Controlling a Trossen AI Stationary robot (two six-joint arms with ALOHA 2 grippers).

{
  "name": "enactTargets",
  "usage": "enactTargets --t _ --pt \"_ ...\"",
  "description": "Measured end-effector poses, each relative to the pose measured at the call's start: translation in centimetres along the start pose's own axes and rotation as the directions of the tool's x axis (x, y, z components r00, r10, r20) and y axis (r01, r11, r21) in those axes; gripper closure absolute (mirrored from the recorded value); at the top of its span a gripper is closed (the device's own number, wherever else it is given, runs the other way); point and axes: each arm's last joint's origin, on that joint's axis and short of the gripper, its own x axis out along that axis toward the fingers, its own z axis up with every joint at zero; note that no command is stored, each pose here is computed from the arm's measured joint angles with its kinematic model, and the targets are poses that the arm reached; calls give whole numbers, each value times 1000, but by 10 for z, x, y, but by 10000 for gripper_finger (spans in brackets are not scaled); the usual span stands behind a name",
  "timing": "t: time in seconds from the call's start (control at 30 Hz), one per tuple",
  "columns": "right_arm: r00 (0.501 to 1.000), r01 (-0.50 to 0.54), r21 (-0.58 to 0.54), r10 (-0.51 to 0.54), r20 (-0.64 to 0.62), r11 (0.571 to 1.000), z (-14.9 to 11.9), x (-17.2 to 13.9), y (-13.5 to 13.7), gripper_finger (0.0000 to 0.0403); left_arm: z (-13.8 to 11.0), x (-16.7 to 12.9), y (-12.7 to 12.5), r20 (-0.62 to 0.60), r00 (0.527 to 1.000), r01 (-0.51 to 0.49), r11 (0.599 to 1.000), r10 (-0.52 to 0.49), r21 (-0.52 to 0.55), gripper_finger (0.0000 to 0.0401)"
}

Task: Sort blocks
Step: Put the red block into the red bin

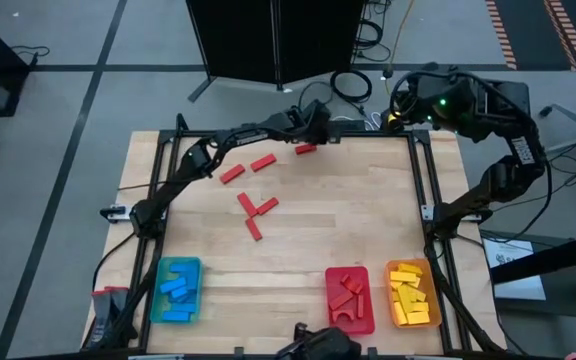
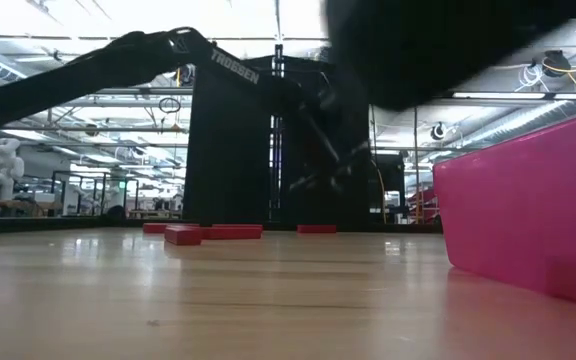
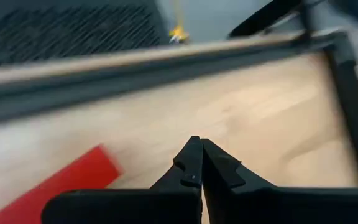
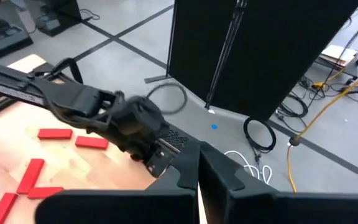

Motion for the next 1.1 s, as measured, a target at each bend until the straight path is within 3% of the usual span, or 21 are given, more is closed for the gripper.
enactTargets --t 0.27,0.4,0.5,0.83,0.97,1.1 --pt "1000 -7 -27 7 1 1000 0 0 0 403 -19 24 14 -88 994 -69 993 60 -100 401" --pt "999 -33 -50 32 -8 998 0 -1 2 403 -16 30 29 -116 988 -122 980 104 -160 401" --pt "999 -46 -65 46 -7 997 -1 -2 4 403 -8 29 33 -118 990 -106 971 82 -214 401" --pt "995 -103 -135 103 -8 985 -5 -10 14 403 13 26 56 -191 981 -107 863 13 -493 401" --pt "992 -127 -159 127 -9 979 -7 -13 18 403 25 11 61 -206 978 -120 893 31 -435 401" --pt "990 -136 -181 138 -3 974 -8 -15 20 403 37 -25 87 -303 917 -348 892 260 -287 401"
